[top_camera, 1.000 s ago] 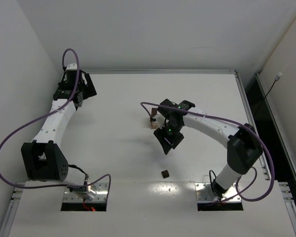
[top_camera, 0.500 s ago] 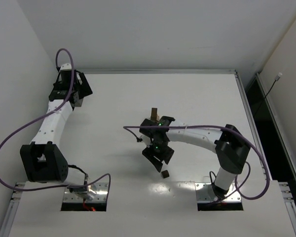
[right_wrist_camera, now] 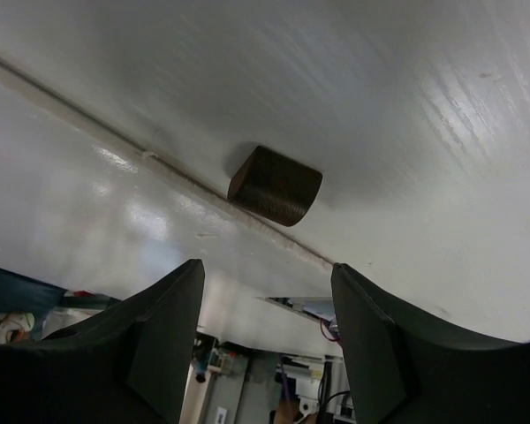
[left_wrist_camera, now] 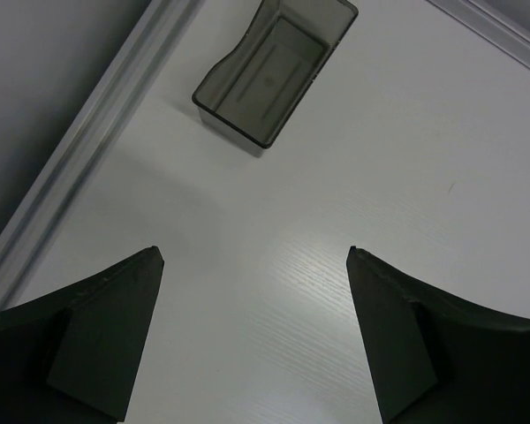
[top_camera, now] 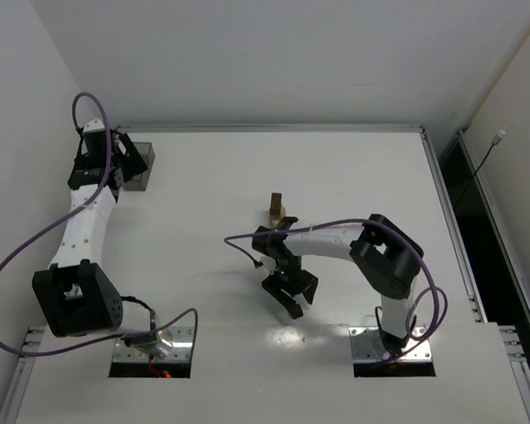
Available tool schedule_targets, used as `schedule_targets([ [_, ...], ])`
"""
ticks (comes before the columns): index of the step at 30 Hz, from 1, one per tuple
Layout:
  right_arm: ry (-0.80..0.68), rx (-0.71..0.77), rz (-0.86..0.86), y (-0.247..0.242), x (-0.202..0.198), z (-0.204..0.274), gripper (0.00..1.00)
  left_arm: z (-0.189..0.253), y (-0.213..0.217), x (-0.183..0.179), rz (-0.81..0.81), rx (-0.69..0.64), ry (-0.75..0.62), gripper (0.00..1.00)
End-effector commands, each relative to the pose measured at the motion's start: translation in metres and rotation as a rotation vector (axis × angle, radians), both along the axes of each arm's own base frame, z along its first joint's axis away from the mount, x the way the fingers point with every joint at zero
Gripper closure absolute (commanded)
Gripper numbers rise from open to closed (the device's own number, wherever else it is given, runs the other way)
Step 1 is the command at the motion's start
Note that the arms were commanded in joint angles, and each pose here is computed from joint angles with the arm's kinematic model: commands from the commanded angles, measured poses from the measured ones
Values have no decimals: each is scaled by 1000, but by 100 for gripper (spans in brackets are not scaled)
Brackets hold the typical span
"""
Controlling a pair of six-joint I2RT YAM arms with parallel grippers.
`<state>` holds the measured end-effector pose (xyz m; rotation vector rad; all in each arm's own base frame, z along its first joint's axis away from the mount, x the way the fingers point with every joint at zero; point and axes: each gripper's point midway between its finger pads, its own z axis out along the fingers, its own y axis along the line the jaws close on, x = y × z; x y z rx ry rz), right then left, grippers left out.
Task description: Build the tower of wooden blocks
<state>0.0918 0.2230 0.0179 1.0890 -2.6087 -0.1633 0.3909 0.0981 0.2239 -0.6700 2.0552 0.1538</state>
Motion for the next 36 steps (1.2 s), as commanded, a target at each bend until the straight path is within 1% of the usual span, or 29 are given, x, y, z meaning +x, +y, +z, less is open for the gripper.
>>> schedule_targets([
  [1,-9,-12,-20,8,6,-2,44,17,7,1,12,-13,-78,17],
  [4,-7,-23,-34,14,7,-5,44,6,15,-5,31,-22,-54,17],
  [7,-38,-36,-36,18,11,-6,42,-3,22,-10,47,-33,-36,17],
  [14,-56,-110,-56,20,12,-16,42,-2,33,-12,53,-31,-44,17],
  [19,-47,-129,-65,17,10,-19,42,1,51,-15,89,-37,-58,17],
  [22,-38,-145,-64,13,8,-23,45,-2,57,-16,95,-49,-52,17],
  [25,-23,-149,-66,13,5,-25,45,2,63,-17,105,-52,-63,17],
  [27,-14,-144,-68,14,4,-24,48,0,65,-19,108,-60,-57,17],
  [32,4,-155,-70,11,0,-29,48,-3,75,-20,126,-70,-51,17],
  [35,12,-151,-72,12,-2,-28,51,-3,84,-18,146,-83,-56,17],
  [36,17,-158,-72,11,-2,-30,54,-3,84,-15,139,-89,-55,17],
])
